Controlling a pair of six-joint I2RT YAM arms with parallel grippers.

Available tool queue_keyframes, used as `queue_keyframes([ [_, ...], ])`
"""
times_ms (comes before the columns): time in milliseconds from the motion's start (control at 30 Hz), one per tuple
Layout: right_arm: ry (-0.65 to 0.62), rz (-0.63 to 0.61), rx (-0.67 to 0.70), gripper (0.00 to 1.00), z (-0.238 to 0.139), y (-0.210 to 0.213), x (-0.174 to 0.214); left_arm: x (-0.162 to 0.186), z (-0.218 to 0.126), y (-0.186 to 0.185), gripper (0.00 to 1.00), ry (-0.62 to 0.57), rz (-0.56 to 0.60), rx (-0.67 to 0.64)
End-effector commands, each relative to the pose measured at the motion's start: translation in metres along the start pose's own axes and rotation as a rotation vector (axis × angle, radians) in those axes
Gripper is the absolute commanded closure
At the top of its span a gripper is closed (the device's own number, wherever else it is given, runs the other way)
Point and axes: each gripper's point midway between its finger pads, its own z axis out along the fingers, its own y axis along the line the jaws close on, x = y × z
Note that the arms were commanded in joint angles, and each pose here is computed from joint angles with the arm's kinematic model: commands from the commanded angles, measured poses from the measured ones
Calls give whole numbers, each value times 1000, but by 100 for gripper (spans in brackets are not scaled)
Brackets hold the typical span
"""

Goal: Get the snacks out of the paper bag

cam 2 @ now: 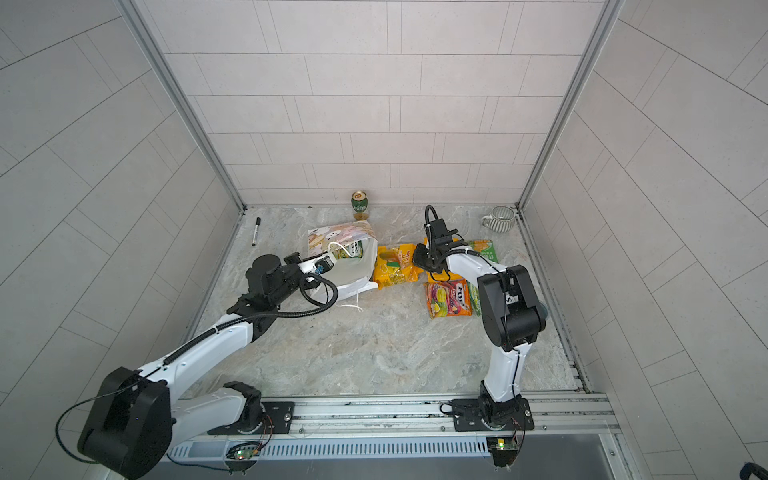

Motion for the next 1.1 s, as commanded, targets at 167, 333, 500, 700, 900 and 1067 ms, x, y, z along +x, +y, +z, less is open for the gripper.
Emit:
queue_keyframes([
  [167, -128, -107, 82, 59, -61, 7, -29, -10, -1, 9, 98, -32, -5, -25],
  [333, -154, -219, 6, 71, -79, 41, -15, -10, -2, 10, 98, -31, -4, -28],
  [500, -35, -217, -202, 86, -41, 93, 30, -12, -3, 11, 98, -41, -6, -29],
  [700, -10, -276, -261, 86, -15, 139, 58, -12, -9, 20, 99, -22, -22, -73],
  [900, -33, -247, -190, 86, 13, 136, 63, -5, -14, 30, 100, 38, -22, -116],
  [1067, -46, -218, -101, 86, 39, 120, 64, -7, -16, 32, 100, 30, -23, -120],
])
